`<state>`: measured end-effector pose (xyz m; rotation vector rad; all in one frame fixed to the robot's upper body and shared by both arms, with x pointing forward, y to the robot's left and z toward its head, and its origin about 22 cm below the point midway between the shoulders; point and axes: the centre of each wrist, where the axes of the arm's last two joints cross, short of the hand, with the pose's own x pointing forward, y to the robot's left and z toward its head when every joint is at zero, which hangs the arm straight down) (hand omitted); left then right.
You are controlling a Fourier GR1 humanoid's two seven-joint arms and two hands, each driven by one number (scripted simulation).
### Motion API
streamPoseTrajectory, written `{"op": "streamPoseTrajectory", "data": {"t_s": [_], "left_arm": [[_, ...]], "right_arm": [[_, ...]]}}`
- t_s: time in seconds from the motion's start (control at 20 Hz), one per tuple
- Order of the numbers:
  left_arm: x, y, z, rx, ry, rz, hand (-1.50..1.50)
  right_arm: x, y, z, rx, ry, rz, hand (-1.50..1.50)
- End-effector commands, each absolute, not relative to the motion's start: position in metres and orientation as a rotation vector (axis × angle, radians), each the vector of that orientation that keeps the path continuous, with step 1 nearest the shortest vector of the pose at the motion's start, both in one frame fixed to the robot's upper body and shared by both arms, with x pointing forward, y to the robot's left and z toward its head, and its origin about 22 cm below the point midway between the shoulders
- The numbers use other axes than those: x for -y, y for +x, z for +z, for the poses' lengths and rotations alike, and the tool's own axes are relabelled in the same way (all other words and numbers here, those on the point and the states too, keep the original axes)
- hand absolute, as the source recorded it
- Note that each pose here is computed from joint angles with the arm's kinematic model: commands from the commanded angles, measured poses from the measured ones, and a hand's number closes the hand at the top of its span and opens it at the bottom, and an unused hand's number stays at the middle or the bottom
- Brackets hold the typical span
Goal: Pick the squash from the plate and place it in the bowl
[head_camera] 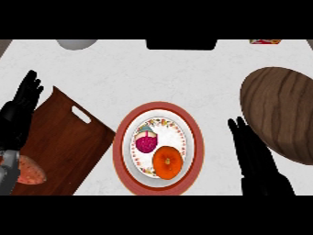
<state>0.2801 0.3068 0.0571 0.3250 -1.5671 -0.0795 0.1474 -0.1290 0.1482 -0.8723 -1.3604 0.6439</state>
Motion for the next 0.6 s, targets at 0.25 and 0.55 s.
{"op": "streamPoseTrajectory", "data": {"t_s": [0.25,0.55], "left_arm": [[-0.300,0.284,0.061,1.581,0.309,-0.100,0.00],[-0.298,0.280,0.060,1.592,0.319,-0.084,0.00]], "right_arm": [[0.104,0.185,0.147,0.973,-0.801,0.868,-1.50],[0.089,0.219,0.134,0.855,-0.684,0.952,-1.50]]}}
